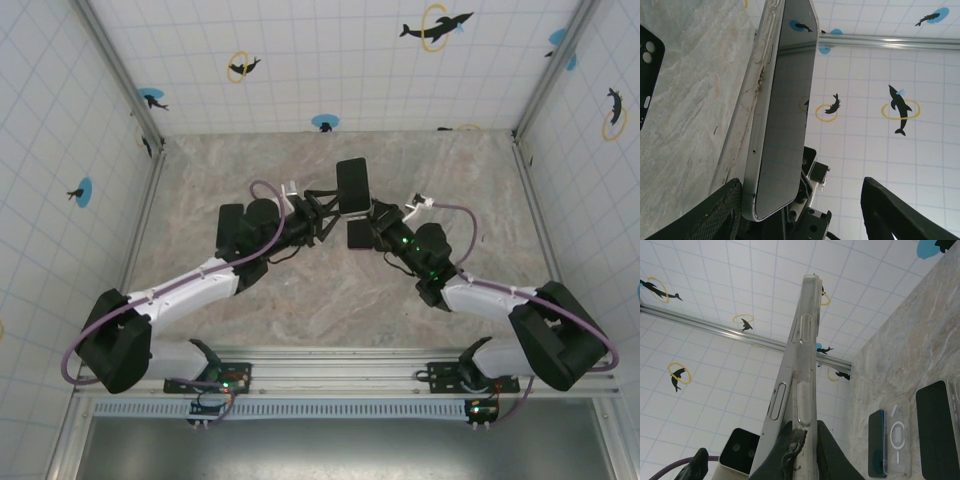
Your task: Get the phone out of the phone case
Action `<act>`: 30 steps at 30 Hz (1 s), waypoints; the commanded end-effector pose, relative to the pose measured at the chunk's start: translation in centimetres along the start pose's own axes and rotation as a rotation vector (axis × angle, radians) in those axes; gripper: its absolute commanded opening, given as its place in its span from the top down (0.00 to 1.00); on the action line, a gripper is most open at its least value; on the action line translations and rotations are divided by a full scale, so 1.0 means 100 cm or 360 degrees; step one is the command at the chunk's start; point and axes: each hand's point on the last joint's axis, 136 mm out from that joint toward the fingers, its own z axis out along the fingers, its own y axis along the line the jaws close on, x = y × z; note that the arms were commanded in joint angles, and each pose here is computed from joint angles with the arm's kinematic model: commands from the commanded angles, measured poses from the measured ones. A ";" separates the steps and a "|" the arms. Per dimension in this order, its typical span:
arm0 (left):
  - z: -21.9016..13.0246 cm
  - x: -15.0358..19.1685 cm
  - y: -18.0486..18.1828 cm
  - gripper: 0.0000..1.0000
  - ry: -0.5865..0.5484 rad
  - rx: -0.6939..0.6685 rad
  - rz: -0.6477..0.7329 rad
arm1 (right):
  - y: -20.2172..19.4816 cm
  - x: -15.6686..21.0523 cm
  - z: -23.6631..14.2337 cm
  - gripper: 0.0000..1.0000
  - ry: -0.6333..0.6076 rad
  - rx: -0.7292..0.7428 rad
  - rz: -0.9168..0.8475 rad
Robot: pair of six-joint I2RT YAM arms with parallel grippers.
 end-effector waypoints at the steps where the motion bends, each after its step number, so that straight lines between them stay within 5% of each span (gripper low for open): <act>1: 0.001 0.006 -0.012 0.36 0.0029 0.0085 -0.0032 | 0.041 -0.006 0.007 0.98 -0.0044 -0.0198 -0.0033; 11: 0.014 0.008 -0.023 0.42 0.0084 0.0145 -0.0029 | 0.039 0.001 0.010 0.98 -0.0022 -0.0173 -0.0037; 30: 0.025 -0.002 -0.045 0.92 0.0032 0.0288 -0.0050 | 0.028 0.009 0.011 0.98 -0.0068 -0.0071 -0.0053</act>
